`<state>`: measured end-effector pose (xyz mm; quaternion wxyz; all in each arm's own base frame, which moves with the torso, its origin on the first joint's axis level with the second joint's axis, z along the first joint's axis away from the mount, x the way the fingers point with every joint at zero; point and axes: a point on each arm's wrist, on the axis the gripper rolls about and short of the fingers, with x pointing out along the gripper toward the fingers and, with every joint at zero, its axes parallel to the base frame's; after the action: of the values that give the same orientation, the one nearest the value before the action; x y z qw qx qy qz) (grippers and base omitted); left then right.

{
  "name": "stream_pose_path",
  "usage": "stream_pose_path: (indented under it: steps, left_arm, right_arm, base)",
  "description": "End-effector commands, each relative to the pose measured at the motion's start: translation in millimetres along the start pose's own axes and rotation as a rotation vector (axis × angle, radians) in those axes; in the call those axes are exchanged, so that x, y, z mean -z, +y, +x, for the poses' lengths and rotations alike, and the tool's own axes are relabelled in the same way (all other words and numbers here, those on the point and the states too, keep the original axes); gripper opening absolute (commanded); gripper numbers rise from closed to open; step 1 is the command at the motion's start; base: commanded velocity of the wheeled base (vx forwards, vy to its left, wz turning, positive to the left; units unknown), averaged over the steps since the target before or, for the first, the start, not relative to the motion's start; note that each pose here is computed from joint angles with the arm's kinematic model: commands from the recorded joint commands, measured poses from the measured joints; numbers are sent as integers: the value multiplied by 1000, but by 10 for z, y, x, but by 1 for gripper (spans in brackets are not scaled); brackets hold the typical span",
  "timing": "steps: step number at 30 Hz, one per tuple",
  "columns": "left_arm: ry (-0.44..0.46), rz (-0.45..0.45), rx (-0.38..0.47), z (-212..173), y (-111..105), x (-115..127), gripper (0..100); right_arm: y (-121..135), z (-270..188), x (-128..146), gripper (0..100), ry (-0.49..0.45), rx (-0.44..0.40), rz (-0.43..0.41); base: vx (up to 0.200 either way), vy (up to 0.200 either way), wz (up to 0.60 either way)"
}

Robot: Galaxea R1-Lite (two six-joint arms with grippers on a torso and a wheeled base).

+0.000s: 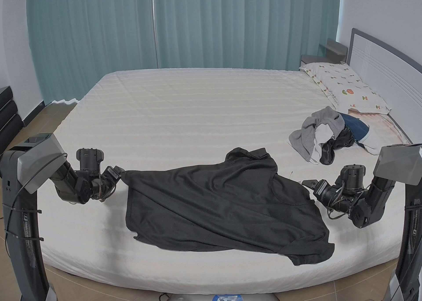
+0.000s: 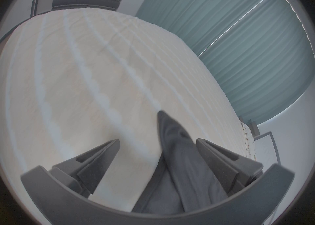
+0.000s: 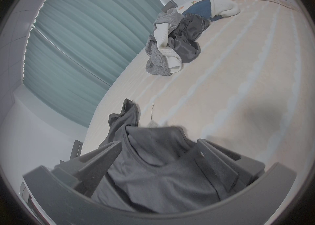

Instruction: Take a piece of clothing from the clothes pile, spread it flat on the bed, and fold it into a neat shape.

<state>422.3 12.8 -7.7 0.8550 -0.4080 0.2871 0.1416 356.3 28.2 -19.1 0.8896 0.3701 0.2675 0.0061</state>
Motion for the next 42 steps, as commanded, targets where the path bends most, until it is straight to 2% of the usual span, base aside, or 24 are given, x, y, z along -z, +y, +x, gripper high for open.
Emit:
stream_pose_path:
  steps: [1, 2, 5, 12, 19, 20, 21, 26, 30, 37, 42]
  left_arm:
    - [49, -36, 56, -536, -35, 234, 100]
    - [74, -40, 48, -580, 22, 356, 100]
    - [89, -52, 49, -593, 83, 477, 100]
    - [109, -46, 41, -644, 179, 599, 100]
    - [108, -45, 45, -638, 182, 609, 100]
    - [108, -45, 45, -638, 182, 609, 100]
    - [108, -47, 44, -635, 186, 611, 100]
    - [112, -45, 37, -650, 209, 621, 100]
    - [114, -44, 37, -648, 209, 628, 100]
    - [116, -43, 36, -650, 210, 635, 100]
    - [117, -42, 37, -650, 207, 639, 100]
  right_arm:
    - [56, 347, -227, 100, -21, 4, 17]
    - [22, 421, -263, 100, -28, 7, 22]
    - [-14, 497, -226, 100, -20, 12, 22]
    - [2, 647, -241, 100, 0, 24, 21]
    - [49, 716, -189, 100, 34, 22, 14]
    - [49, 716, -189, 0, 34, 22, 14]
    - [78, 739, -160, 0, 61, 14, 11]
    - [88, 752, -201, 0, 59, 18, 13]
    - [48, 756, -370, 0, 5, 18, 34]
    - [-103, 689, -630, 0, -84, 32, 118]
    - [-177, 695, -684, 0, -144, 25, 122]
  base:
    - [0, 0, 0]
    - [0, 0, 0]
    - [0, 0, 0]
    - [0, 0, 0]
    - [0, 0, 0]
    - [0, 0, 0]
    - [0, 0, 0]
    - [0, 0, 0]
    - [0, 0, 0]
    - [0, 0, 0]
    - [0, 0, 0]
